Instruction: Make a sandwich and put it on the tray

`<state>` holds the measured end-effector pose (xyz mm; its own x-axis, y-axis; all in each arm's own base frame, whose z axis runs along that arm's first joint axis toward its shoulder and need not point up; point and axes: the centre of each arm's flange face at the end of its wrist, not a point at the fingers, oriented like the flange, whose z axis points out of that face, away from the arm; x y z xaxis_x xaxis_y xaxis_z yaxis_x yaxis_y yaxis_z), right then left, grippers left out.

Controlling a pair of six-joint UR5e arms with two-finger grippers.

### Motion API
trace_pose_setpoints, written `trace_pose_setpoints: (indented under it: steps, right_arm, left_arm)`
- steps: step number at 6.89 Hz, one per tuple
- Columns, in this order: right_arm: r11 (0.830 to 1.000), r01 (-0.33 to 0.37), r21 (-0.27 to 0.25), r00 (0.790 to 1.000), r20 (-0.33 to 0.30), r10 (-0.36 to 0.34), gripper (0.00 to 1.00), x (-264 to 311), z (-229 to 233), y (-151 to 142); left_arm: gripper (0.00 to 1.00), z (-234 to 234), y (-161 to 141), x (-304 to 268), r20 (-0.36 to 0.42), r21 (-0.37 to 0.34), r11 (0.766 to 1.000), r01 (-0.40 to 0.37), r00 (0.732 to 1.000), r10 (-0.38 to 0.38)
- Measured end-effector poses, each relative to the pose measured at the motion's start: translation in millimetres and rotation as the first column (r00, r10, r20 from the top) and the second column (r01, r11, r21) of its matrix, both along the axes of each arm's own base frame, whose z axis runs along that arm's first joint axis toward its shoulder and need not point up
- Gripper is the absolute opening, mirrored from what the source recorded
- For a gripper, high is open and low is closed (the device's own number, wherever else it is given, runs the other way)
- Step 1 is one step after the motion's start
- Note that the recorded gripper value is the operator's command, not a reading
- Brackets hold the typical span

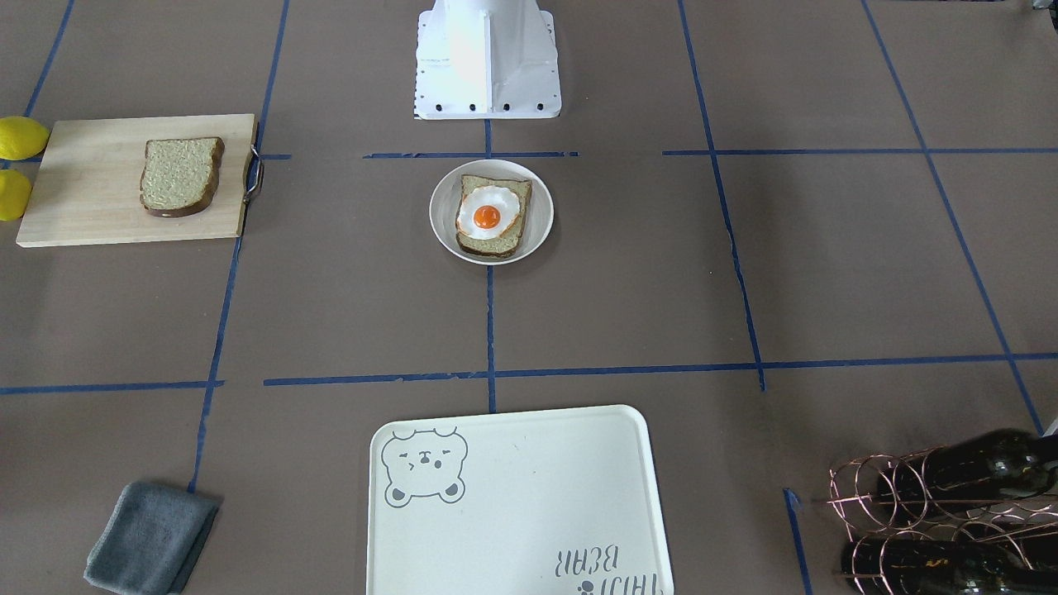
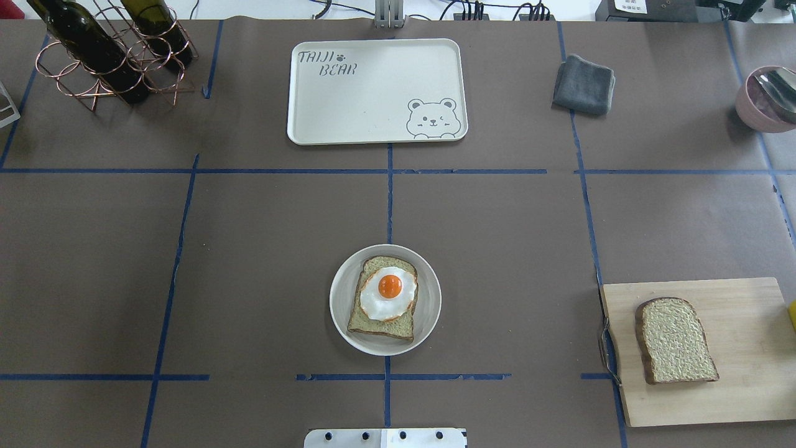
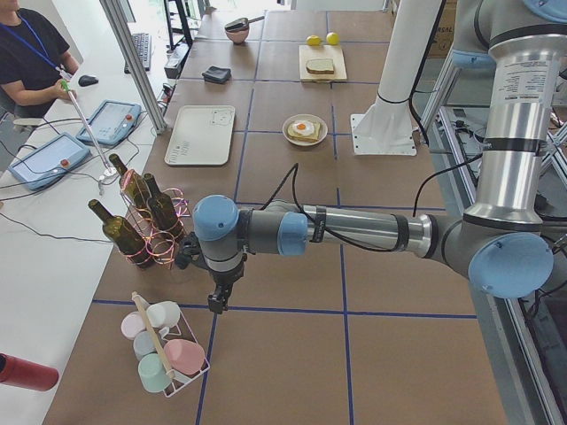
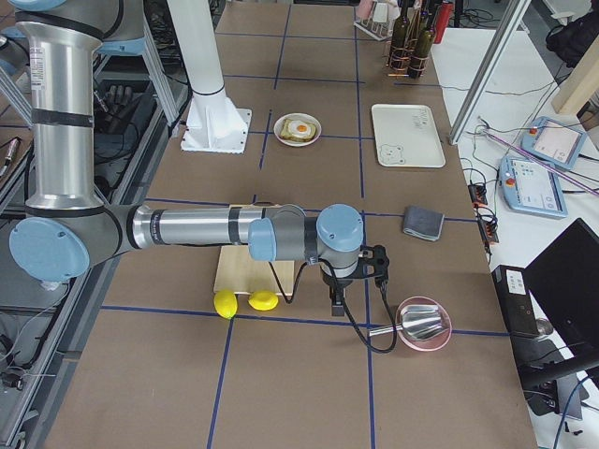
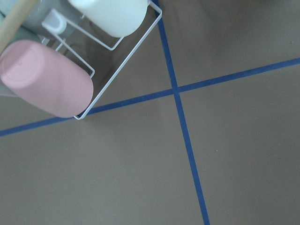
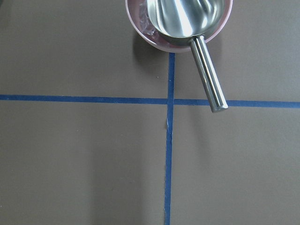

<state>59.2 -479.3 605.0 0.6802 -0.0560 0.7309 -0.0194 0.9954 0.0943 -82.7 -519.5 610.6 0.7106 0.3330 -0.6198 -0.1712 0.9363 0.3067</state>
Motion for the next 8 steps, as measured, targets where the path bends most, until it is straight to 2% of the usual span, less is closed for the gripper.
trace_pose_setpoints:
  steps: [1,2,3,4,5,6,8]
  right_arm:
    - [0.999,0.028,0.017,1.0,0.003,-0.028,1.0,-16,-12,-7]
    - [0.999,0.032,0.013,0.999,0.01,-0.032,1.0,-25,-18,-10]
    - [1.0,0.015,0.011,1.0,0.027,-0.015,1.0,-32,-24,-11]
    - [0.999,-0.014,0.033,0.999,0.051,0.013,1.0,-40,-33,-9]
    - [0.997,-0.057,0.046,0.995,0.081,0.053,1.0,-55,-38,-1]
    - [0.995,-0.096,0.038,0.989,0.116,0.091,1.0,-78,-40,12]
    - [0.992,-0.126,-0.018,0.981,0.144,0.127,1.0,-123,-51,49]
  left_arm:
    - [1.0,-10,-7,5,0.001,0.098,0.995,-0.006,1.0,0.006]
    - [1.0,-21,-14,20,0.0,0.166,0.986,-0.023,1.0,0.024]
    - [1.0,-39,-25,49,-0.003,0.211,0.976,-0.062,0.998,0.064]
    - [1.0,-60,-36,77,-0.016,0.231,0.969,-0.083,0.996,0.089]
    - [1.0,-81,-45,110,-0.043,0.211,0.975,-0.075,0.995,0.086]
    - [1.0,-106,-46,150,-0.077,0.174,0.983,-0.059,0.994,0.073]
    - [1.0,-153,-33,209,-0.142,0.098,0.995,-0.016,0.989,0.03]
